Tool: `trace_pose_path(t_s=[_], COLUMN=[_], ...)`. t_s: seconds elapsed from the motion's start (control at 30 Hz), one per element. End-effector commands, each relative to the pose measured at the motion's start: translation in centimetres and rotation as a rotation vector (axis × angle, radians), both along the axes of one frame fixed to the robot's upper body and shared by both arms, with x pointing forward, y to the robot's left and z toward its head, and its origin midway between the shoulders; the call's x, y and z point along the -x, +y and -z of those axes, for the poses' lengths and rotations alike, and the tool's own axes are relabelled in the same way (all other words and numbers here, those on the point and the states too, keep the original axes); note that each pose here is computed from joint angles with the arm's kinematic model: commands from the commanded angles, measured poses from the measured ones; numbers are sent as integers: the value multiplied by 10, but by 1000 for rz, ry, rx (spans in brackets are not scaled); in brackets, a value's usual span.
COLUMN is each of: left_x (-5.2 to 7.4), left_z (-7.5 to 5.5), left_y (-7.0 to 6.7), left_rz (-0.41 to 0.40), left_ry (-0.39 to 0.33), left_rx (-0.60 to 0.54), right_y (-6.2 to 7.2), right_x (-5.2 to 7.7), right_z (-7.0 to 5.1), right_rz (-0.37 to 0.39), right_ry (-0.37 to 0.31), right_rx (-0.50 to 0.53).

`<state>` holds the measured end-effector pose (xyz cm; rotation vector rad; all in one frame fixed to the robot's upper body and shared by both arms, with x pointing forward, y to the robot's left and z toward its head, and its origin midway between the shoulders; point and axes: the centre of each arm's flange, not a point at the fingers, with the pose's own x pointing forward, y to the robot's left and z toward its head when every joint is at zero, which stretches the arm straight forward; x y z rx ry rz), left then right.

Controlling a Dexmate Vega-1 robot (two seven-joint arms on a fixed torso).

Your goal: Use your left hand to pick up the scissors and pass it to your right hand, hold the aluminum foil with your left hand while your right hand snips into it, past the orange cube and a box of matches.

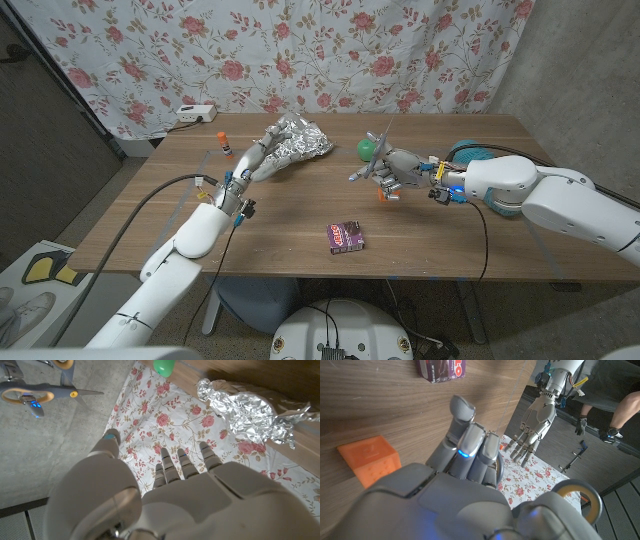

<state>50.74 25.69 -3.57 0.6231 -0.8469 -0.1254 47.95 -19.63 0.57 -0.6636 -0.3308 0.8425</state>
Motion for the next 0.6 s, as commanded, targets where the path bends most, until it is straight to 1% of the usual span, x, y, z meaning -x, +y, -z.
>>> trace_pose_path(t_s=[0.03,0.1,0.23,0.43,0.6], left_x=[2,-2,-5,-5,-5], left_z=[3,3,1,1,1], left_y=[4,4,4,6,8], left_rz=[-112,-117,-144,-180,-227], left_ry=[22,36,53,67,70], left_rx=[-78,-82,-109,-140,-177], right_y=[2,3,3,4,4], right_x=[2,3,3,4,4], right_z=[2,3,3,3,3], right_rz=[-6,-3,-11,-13,-14], right_ry=[12,13,16,18,16], right_rx=[24,32,41,42,41])
